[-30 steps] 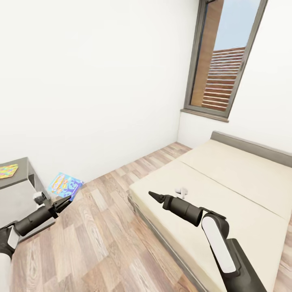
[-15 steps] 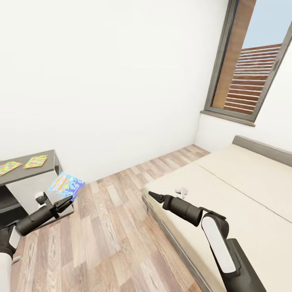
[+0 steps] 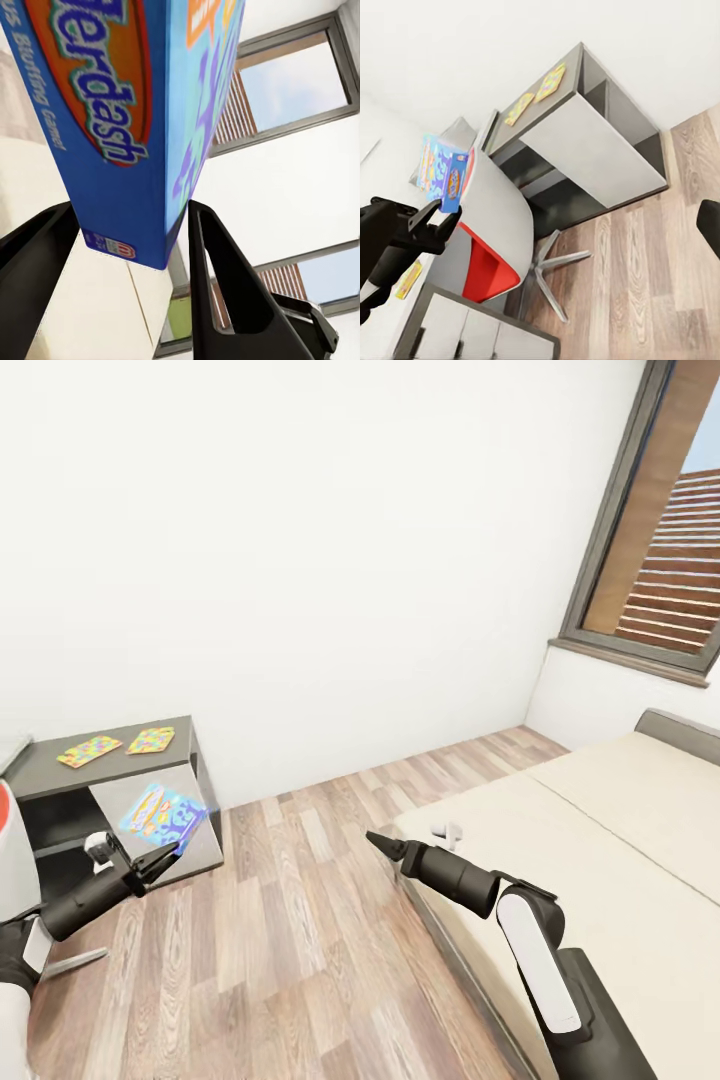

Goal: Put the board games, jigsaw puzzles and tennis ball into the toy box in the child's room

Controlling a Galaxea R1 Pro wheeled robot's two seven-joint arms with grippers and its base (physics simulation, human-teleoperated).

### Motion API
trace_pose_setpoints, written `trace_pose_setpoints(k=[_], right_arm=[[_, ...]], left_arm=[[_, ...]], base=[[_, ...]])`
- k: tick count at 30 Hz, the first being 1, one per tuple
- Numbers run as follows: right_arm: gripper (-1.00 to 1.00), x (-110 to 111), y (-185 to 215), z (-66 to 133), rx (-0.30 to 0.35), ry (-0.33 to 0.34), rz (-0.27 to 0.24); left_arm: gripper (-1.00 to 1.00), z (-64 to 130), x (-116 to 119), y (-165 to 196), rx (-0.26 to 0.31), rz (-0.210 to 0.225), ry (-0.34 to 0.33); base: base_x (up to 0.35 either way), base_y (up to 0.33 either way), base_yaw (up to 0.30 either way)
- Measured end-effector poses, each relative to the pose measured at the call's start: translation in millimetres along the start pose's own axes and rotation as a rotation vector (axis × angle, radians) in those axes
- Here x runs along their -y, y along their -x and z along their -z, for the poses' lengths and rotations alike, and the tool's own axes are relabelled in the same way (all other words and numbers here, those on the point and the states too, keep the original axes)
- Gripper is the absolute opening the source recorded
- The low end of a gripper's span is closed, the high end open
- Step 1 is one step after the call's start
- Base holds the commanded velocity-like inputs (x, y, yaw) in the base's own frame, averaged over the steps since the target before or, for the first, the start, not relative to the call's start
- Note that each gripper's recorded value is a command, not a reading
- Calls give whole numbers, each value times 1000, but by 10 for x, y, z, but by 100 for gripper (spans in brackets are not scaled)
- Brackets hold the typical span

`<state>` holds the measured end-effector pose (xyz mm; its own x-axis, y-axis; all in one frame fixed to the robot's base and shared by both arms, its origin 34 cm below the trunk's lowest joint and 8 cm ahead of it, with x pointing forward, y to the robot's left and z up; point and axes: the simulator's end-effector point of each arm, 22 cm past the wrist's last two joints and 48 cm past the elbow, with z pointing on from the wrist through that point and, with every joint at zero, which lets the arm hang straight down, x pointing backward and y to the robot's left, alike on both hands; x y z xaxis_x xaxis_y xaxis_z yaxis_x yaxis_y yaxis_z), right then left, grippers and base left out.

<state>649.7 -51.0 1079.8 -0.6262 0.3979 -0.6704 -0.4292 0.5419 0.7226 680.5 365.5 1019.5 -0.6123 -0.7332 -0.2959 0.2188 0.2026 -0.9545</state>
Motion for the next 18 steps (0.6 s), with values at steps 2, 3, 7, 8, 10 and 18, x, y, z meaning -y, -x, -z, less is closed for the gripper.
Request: trace_pose_setpoints(k=[2,3,7,8,10,18], right_arm=[[100,0,0,2,0,0,1],[100,-2,0,4,0,0,1],[100,-6,-2,3,0,1,1],[100,-5,-1,4,0,0,1],[100,-4,0,5,0,0,1],[100,-3,6,4,3,0,1]], left_arm=[[-100,1,4,2,1,0,-1],[-100,0,6,1,1,0,-2],[-100,-2,7,-3,1,0,-2],[-100,-1,6,-2,0,0,-1],[-100,0,5,-2,0,0,-1],[-100,-5,5,-6,0,1,-2]], base=[[180,0,146],[252,0,73],[292,0,34],[316,0,10],[315,-38,5],[264,-129,1]])
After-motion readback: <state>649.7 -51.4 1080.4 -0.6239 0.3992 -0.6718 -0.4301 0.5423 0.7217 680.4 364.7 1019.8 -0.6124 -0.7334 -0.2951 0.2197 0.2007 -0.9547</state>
